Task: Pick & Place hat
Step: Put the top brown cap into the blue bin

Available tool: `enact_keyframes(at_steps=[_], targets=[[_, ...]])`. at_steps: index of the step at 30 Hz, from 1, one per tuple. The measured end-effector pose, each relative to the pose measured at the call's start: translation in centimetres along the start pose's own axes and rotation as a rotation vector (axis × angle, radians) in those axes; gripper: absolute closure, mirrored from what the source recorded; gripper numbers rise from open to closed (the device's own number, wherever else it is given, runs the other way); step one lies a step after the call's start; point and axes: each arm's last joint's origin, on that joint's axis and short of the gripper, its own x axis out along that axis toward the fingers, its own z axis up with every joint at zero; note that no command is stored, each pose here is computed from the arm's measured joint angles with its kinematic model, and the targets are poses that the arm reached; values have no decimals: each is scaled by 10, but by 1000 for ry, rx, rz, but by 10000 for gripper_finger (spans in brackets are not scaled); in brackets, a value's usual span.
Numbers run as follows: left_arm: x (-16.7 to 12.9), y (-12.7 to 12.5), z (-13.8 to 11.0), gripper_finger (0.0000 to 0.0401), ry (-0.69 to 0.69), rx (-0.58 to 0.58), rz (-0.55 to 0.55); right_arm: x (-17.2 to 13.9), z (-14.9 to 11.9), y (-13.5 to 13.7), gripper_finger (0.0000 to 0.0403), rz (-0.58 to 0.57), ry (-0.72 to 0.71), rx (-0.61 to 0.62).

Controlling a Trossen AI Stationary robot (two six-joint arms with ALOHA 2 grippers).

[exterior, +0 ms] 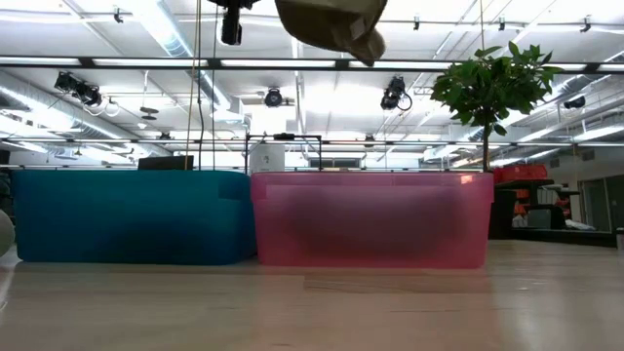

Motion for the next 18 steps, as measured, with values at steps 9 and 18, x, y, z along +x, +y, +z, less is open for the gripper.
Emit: enact_keyframes(at_steps=[9, 18], targets=[[-15, -1, 29, 388, -348, 80, 99, -26, -4, -19, 204, -9, -109, 692], [-27, -29, 49, 390, -649, 119, -151, 16, 25, -12, 214, -83, -529, 1028]])
